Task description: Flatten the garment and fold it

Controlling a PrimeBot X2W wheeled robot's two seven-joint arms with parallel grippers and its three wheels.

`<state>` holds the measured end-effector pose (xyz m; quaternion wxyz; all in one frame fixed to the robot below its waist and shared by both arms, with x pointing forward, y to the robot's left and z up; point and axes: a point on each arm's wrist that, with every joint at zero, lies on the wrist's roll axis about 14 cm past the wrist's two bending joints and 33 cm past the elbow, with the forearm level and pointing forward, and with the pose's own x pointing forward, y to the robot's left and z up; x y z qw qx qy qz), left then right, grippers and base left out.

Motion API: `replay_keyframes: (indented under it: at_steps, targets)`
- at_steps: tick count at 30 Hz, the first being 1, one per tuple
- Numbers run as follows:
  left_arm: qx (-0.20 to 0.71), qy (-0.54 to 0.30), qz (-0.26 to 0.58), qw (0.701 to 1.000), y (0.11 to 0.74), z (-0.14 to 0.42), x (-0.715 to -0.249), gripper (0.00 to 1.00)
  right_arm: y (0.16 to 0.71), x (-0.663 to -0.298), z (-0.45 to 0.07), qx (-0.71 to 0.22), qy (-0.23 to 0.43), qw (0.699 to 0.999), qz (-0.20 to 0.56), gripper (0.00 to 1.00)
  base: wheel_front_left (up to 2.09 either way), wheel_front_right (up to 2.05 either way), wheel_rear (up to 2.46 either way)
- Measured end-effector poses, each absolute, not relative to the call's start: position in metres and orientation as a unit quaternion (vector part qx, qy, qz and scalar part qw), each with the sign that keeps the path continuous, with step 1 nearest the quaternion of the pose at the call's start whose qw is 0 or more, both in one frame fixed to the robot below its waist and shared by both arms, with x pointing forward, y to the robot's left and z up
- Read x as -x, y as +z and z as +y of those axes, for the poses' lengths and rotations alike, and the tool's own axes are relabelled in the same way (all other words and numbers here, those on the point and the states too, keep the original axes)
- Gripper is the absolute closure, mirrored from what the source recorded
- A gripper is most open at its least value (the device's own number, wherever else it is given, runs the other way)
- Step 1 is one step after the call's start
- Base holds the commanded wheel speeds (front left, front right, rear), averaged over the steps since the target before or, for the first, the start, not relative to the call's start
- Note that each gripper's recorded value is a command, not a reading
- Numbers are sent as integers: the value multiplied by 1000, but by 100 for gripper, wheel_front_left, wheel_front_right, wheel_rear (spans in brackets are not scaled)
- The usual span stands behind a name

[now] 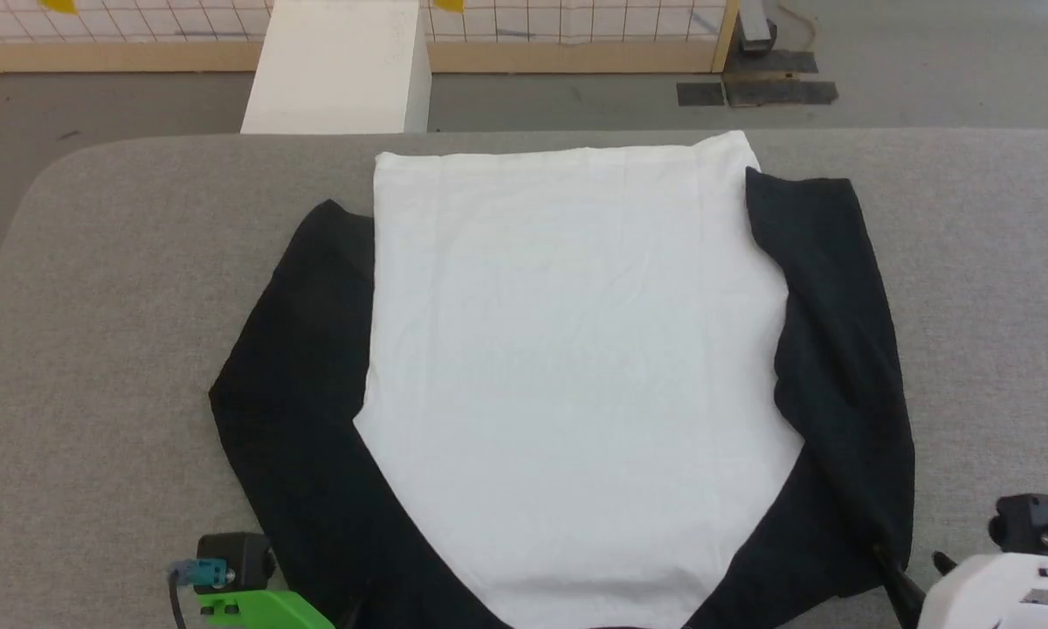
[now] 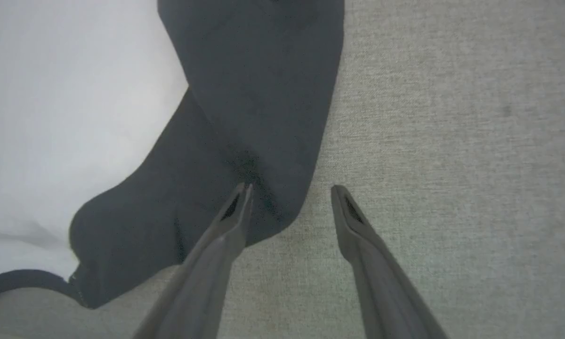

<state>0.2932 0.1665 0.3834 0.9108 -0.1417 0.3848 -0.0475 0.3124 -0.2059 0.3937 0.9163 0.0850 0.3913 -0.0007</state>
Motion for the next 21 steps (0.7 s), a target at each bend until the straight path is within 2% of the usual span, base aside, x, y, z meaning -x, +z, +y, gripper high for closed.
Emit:
replay_keyframes:
  at_steps: [5, 11, 16, 21]
  targets:
    - [146, -20, 382, 912, 386, 176, -281, 0, 405, -311, -224, -90, -27, 930, 355, 0, 0, 0, 0]
    - [145, 27, 364, 920, 397, 202, -273, 0, 439, -331, -234, -80, -40, 964, 252, 0, 0, 0, 0]
    - [106, 70, 246, 961, 435, 236, -307, 0, 479, -365, -218, -63, -16, 989, 131, 0, 0, 0, 0]
    - [54, 36, 140, 988, 475, 241, -360, 0, 505, -389, -202, -36, 18, 998, 40, 0, 0, 0, 0]
